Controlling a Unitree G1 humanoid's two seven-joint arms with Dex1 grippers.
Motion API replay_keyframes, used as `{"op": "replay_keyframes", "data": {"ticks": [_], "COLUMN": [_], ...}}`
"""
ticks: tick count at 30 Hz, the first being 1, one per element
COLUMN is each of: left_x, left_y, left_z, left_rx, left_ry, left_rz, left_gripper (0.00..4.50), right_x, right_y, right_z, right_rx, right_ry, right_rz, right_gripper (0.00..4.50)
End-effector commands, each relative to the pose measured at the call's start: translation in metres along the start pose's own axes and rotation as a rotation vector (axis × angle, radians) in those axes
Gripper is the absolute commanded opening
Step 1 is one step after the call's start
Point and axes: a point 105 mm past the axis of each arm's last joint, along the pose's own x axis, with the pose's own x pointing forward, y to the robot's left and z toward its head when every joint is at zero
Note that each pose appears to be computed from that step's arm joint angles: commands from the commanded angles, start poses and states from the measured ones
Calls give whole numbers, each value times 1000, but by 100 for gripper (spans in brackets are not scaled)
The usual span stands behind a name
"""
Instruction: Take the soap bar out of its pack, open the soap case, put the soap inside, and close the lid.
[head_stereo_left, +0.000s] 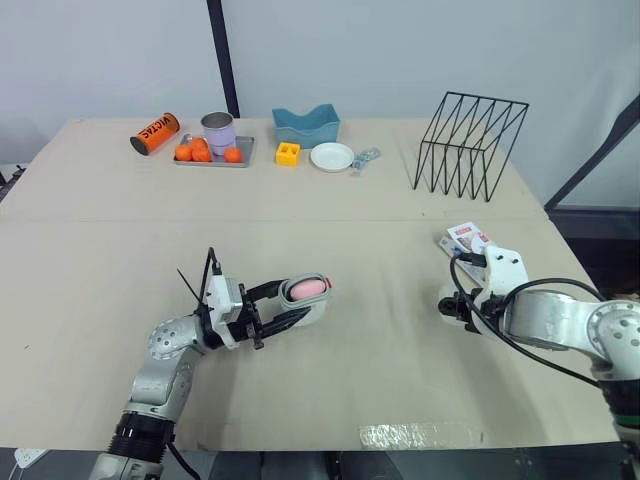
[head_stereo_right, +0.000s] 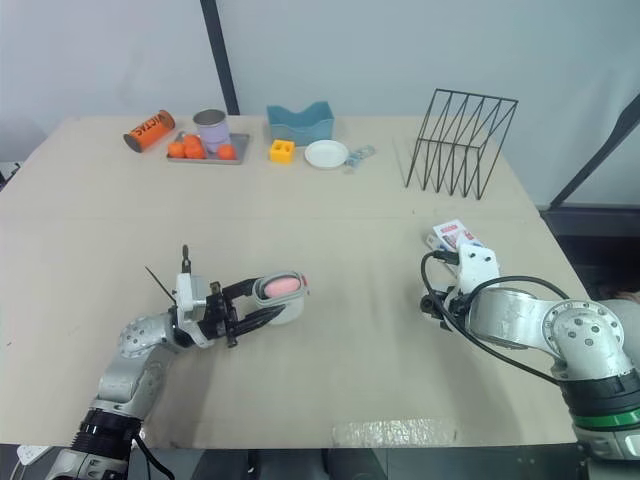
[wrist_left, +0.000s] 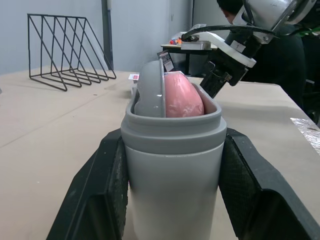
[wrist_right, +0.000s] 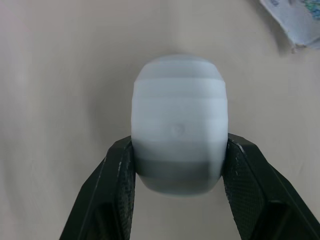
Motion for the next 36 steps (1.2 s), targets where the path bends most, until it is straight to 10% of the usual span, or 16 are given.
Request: {"op": "replay_keyframes", "data": {"ticks": [1, 24, 36], "left_x": [0, 11, 13], "left_y": [-7, -9, -10], "left_z": [10, -4, -6], "left_rx": [22, -10, 8], "left_ry": [-15, 2, 20], "left_rz": [-86, -166, -182], "left_gripper": [194, 194, 194], "right_x": [-8, -68, -113], "right_y": [4, 53, 121], "right_z": [11, 45, 41], "right_rx": [-95, -733, -1115], "right_ry": [-49, -290, -380], "right_rz": [36, 370, 881], "right_gripper": [193, 193, 193]}}
